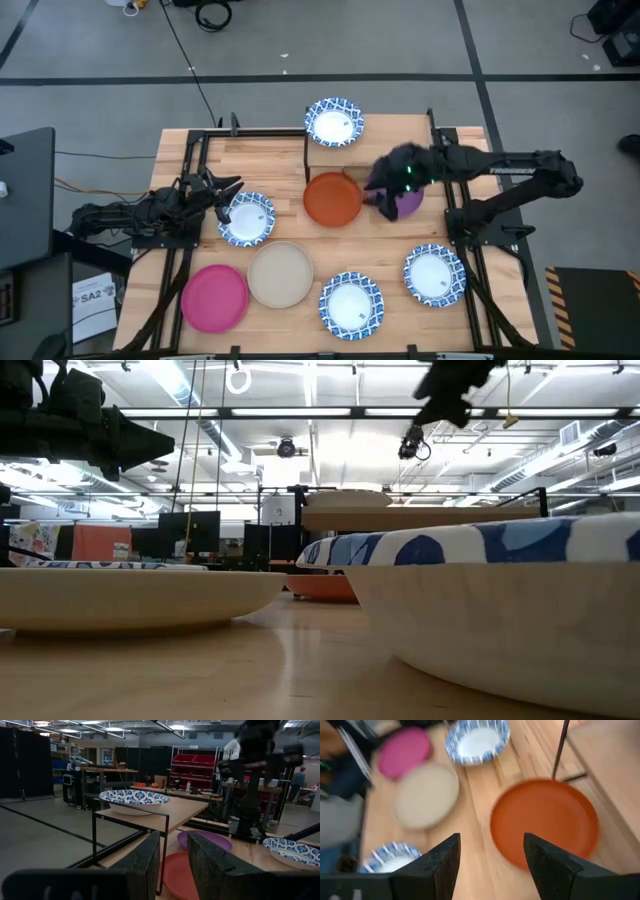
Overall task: Place and stack plates onto a shelf
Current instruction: Put the violet plate on the shelf
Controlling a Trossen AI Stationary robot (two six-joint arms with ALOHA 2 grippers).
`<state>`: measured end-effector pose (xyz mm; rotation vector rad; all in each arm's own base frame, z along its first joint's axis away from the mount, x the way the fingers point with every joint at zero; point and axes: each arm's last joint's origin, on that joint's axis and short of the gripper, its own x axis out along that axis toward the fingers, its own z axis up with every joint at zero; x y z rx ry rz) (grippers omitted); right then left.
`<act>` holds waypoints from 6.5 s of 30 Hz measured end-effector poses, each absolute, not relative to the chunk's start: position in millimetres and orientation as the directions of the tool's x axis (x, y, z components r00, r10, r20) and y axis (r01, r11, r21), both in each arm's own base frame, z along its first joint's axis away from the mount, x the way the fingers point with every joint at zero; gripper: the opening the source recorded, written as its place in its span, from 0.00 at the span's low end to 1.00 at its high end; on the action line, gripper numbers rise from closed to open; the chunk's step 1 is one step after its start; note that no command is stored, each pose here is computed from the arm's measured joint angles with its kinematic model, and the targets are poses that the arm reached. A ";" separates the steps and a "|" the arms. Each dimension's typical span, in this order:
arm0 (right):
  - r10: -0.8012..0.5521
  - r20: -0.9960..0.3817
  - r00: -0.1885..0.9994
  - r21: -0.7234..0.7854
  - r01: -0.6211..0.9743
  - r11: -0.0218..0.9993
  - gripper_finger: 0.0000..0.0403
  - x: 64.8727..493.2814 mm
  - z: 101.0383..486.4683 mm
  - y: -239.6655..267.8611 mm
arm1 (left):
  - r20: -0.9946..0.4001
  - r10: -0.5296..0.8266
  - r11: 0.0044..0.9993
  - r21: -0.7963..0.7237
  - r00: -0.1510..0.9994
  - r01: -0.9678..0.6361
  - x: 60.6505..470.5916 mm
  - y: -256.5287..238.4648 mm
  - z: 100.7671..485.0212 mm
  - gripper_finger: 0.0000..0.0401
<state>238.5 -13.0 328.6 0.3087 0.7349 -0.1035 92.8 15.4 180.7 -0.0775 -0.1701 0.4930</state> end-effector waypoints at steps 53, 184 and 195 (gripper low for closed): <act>-0.378 -0.871 0.313 -0.247 0.386 0.889 0.55 175.8 137.7 14.8 | 0.143 0.477 0.879 -0.115 0.867 -0.464 92.8 15.4 180.7 0.26; -0.355 -0.888 0.293 -0.308 0.193 0.932 0.05 199.8 343.8 -32.7 | 0.143 0.476 0.879 -0.115 0.867 -0.464 92.8 15.3 180.7 0.26; -0.401 -0.874 0.275 -0.356 0.200 0.913 0.05 201.7 327.6 -63.9 | 0.143 0.477 0.878 -0.115 0.867 -0.464 92.8 15.3 180.7 0.26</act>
